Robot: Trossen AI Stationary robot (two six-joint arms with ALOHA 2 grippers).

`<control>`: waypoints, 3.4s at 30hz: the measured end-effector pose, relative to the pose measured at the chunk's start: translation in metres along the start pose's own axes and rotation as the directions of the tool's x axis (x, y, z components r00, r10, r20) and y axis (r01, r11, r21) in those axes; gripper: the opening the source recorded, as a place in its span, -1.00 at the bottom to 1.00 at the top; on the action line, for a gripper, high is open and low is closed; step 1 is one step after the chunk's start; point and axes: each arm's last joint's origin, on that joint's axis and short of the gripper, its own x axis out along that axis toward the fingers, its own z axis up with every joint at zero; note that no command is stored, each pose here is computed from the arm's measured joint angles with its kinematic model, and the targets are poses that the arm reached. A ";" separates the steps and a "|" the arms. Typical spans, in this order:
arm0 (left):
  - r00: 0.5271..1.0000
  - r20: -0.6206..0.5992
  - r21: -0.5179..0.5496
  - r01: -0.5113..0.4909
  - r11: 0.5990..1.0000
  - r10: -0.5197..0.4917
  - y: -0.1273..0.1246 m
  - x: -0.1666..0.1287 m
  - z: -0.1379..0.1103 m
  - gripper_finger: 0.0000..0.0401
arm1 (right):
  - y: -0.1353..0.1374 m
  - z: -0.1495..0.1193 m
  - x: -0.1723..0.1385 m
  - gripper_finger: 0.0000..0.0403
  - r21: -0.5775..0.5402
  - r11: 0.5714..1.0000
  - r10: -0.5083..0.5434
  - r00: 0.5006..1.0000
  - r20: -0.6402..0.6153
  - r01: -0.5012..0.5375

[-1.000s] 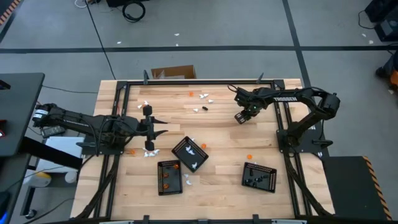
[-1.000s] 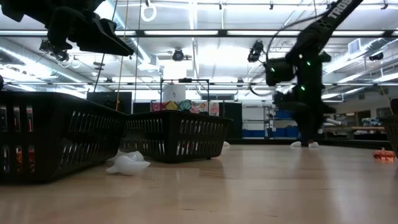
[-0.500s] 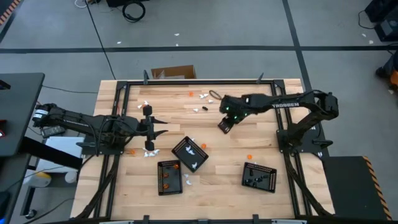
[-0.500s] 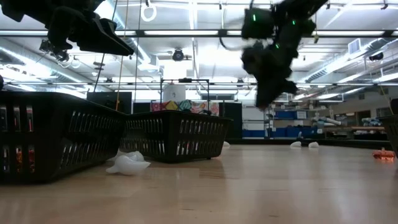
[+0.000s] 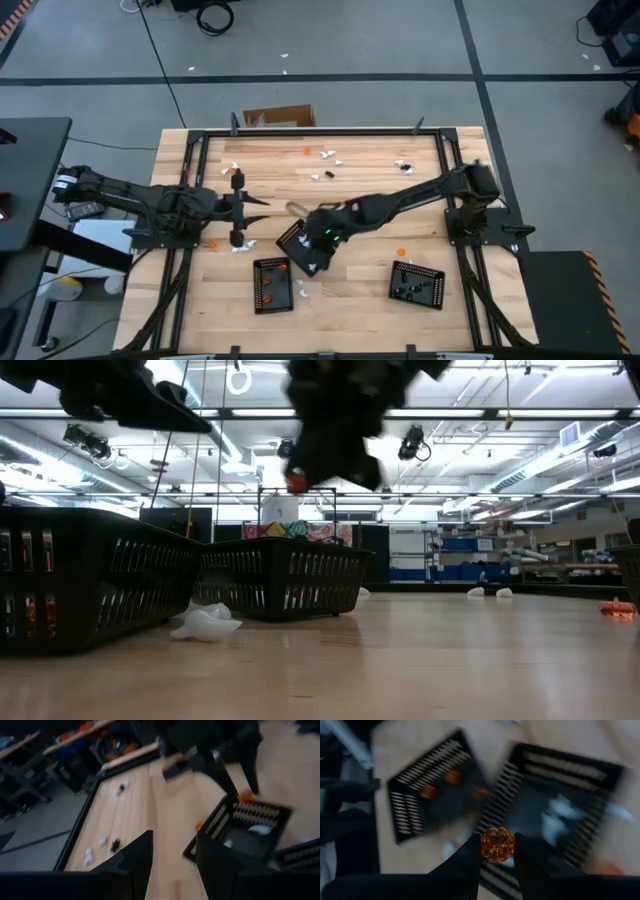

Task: Sort Halloween decoration
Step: Put the orange pumpkin toy into the left black basket, then put the white ghost toy into the middle black basket

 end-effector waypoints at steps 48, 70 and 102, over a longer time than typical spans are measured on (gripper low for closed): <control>0.903 -0.066 -0.298 0.389 0.872 -0.425 -0.072 -0.044 0.005 -0.22 | 0.112 -0.055 0.031 -0.07 -0.386 0.868 -0.313 0.948 0.060 0.311; 0.977 -0.062 -0.160 0.193 0.968 -0.205 -0.066 -0.041 0.006 -0.22 | 0.096 -0.134 0.081 -0.08 -0.259 0.912 -0.218 0.909 0.355 0.320; 0.978 -0.050 -0.178 0.192 0.965 -0.204 -0.065 -0.041 0.007 -0.22 | 0.097 -0.122 0.138 -0.01 -0.325 0.904 -0.210 0.951 0.228 0.278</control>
